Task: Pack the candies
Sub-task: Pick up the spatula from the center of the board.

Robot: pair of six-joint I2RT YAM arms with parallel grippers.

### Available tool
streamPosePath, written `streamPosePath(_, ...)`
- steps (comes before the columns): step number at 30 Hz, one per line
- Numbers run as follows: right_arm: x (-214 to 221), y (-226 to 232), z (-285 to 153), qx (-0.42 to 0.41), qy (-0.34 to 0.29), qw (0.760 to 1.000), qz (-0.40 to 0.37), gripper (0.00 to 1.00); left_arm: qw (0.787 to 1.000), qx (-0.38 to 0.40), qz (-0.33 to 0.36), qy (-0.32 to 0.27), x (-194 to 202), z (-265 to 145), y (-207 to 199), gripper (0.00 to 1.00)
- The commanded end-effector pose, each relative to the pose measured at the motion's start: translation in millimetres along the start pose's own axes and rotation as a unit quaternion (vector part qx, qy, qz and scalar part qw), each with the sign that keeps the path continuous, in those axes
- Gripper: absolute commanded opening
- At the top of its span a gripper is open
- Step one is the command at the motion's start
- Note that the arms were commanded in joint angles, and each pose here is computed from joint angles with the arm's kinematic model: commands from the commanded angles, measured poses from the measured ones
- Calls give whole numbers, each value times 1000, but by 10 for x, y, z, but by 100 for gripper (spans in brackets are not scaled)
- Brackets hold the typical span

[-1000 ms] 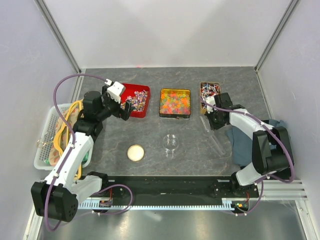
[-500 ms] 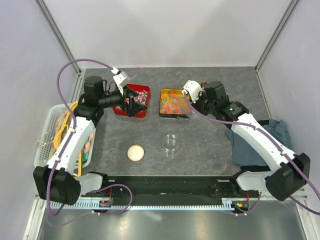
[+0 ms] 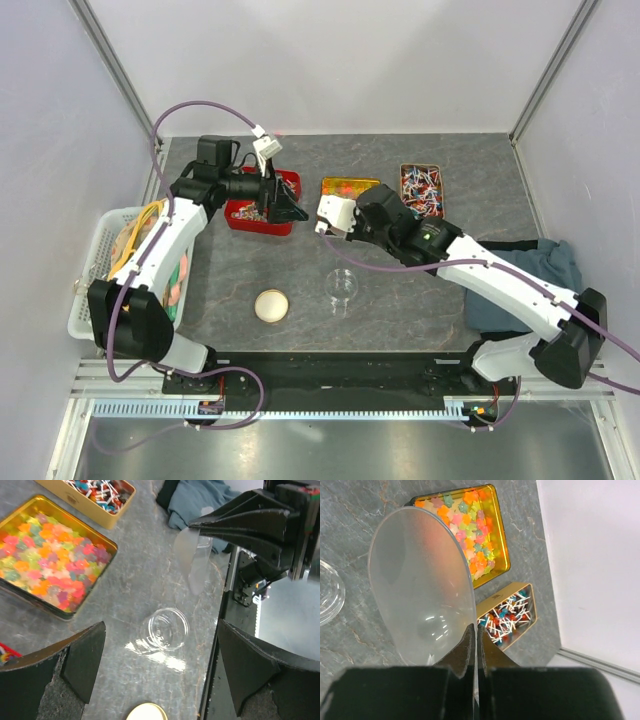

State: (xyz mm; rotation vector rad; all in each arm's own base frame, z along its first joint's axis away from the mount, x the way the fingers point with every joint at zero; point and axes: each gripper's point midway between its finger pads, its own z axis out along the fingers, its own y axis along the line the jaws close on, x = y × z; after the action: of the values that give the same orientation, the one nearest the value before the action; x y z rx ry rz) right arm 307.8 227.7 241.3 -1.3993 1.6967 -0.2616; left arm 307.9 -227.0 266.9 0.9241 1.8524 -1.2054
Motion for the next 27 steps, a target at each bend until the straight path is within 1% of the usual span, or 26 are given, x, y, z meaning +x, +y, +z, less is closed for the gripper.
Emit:
streamPosePath(1, -264, -305, -122, 62, -8, 998, -19, 0, 1000, -3, 21, 9, -96, 73, -115, 100)
streamPosePath(5, -465, -322, -120, 67, -20, 997, -21, 0, 999, 2, 21, 25, -28, 191, -166, 99)
streamPosePath(12, -646, -273, -147, 64, -37, 997, -29, 0, 999, 0, 16, 36, 6, 294, -89, 95)
streamPosePath(17, -737, -206, -141, 57, -46, 997, -27, 0, 999, 2, 16, 36, -54, 350, -59, 93)
streamPosePath(20, -802, -179, -128, 55, -53, 997, -25, 0, 999, 9, 17, 35, -91, 380, -76, 90)
streamPosePath(23, -867, -161, -107, 56, -57, 997, -22, 0, 999, 18, 13, 39, -57, 416, -96, 83)
streamPosePath(24, -885, -163, -87, 60, -56, 996, -22, 0, 999, 19, 11, 41, -42, 421, -102, 76)
streamPosePath(26, -924, -181, -83, 69, -57, 996, -20, 0, 999, 27, 7, 45, -13, 442, -121, 70)
streamPosePath(27, -935, -190, -60, 74, -57, 995, -18, 0, 998, 30, 6, 46, 2, 449, -128, 62)
